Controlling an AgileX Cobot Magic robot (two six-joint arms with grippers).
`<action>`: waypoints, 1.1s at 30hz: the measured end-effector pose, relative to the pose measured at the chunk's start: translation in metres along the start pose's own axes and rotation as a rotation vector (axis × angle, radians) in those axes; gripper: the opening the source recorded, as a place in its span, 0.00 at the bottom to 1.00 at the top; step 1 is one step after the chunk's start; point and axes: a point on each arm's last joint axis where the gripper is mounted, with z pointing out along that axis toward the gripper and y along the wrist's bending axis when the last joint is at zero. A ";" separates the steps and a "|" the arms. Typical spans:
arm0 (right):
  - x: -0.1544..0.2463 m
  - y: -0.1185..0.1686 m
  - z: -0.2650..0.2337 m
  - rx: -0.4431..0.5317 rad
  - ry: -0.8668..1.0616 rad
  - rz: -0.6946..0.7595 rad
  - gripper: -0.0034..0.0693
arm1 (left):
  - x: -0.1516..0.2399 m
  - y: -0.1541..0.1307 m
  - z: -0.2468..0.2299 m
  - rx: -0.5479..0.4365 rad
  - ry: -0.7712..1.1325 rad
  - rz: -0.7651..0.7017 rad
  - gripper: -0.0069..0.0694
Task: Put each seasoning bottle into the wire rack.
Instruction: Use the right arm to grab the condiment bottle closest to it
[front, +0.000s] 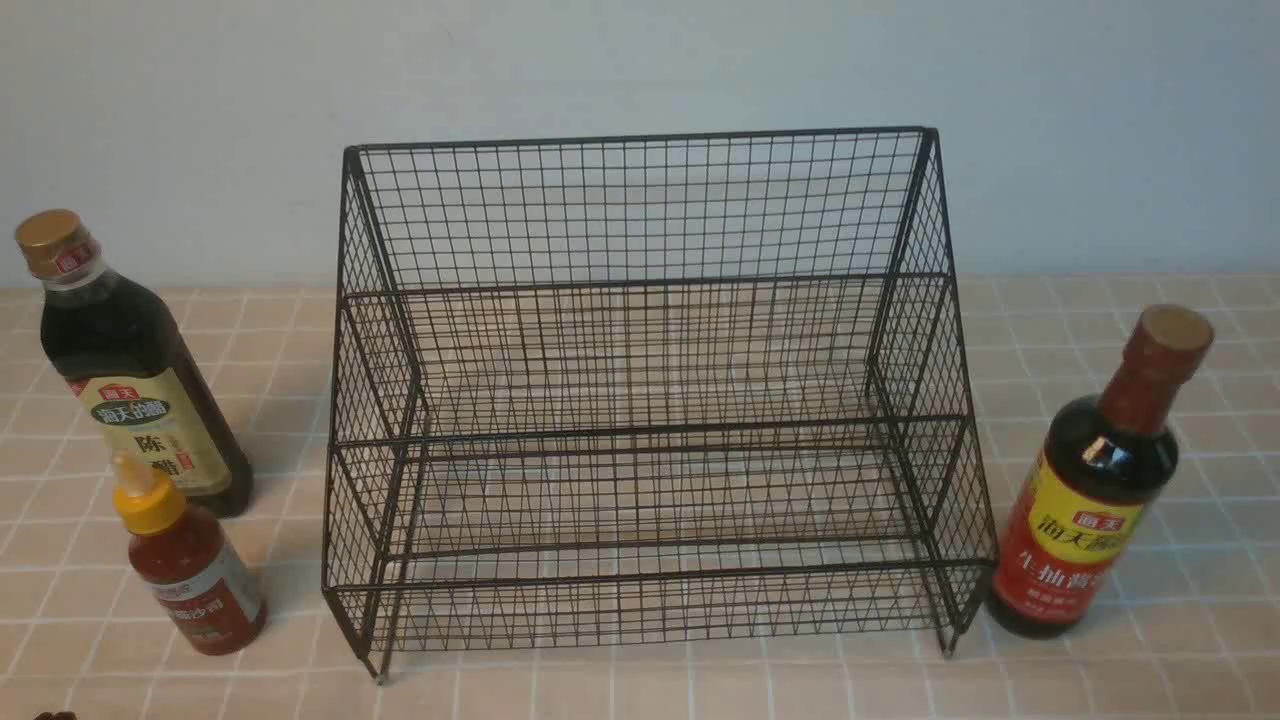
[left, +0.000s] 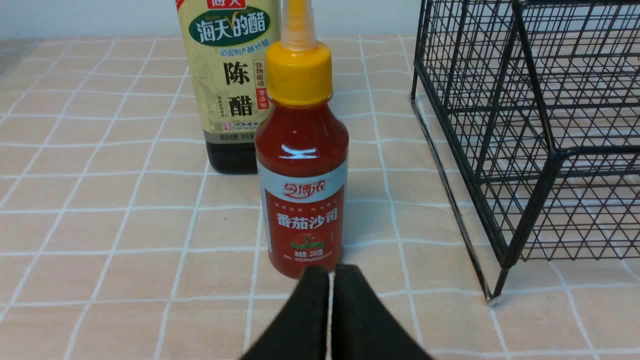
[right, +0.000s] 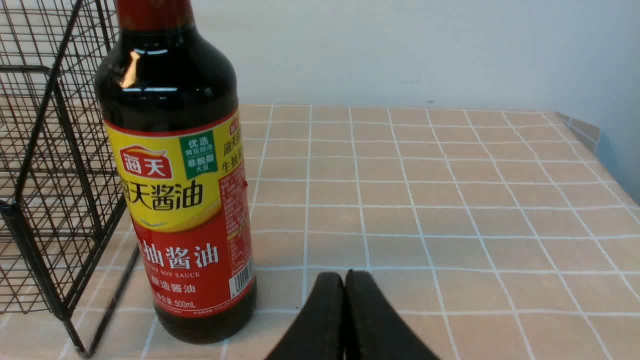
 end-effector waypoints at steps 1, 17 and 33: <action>0.000 0.000 0.000 0.000 0.000 0.000 0.03 | 0.000 0.000 0.000 0.000 0.000 0.000 0.08; 0.000 0.000 0.000 0.000 0.000 0.000 0.03 | 0.000 0.000 0.000 0.000 0.000 0.000 0.08; -0.025 0.002 -0.003 -0.104 -0.293 0.561 0.03 | 0.000 0.000 0.000 0.000 0.000 0.000 0.08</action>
